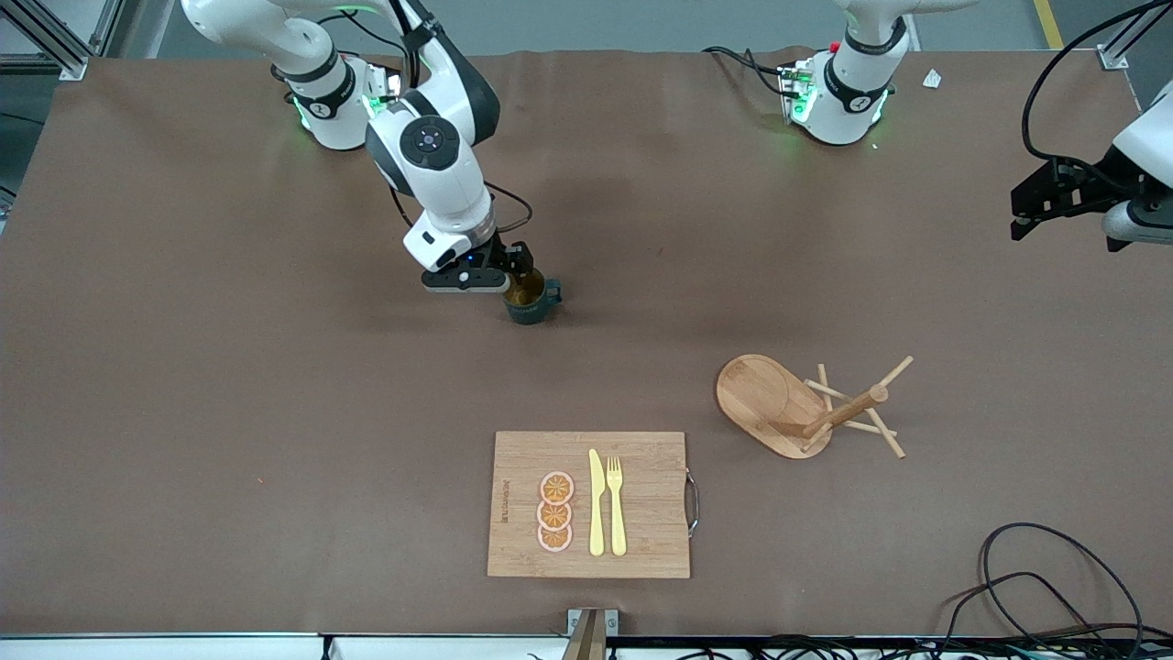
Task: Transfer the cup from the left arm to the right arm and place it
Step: 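Reach the right gripper to the mug while the left gripper withdraws, then close the right gripper on the teal mug's rim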
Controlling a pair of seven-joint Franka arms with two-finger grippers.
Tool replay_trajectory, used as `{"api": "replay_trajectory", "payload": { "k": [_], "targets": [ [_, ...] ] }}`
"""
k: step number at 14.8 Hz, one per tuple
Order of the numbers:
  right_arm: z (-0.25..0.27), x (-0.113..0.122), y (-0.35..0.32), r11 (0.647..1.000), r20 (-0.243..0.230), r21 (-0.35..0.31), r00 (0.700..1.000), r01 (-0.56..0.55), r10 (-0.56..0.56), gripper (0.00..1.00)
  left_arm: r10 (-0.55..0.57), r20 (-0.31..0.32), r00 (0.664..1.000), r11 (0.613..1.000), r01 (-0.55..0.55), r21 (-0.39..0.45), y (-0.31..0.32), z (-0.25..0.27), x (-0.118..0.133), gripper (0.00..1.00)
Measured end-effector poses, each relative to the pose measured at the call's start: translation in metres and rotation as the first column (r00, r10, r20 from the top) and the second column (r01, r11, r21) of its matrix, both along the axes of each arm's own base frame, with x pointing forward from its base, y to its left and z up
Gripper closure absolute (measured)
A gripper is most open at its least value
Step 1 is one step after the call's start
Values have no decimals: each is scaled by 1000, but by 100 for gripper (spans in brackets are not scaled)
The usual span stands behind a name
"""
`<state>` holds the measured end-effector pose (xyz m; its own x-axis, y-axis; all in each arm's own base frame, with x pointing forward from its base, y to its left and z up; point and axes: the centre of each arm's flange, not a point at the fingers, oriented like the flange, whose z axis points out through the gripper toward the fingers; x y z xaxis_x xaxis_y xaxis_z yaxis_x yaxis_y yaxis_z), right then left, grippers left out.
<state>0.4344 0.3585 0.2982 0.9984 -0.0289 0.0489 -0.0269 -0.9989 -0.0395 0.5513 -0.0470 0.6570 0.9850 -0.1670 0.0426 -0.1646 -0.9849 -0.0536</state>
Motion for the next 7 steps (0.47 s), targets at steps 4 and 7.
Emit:
{"api": "replay_trajectory", "payload": {
  "k": [4, 7],
  "targets": [
    [-10, 2, -9, 1000, 21, 14, 1000, 15, -15, 0, 38, -8, 999, 999, -38, -2, 1, -5, 2, 0],
    [-31, -1, -10, 1000, 20, 12, 1000, 12, -12, 0, 45, -20, 999, 999, -45, -4, 5, -15, 9, 0]
  ]
}}
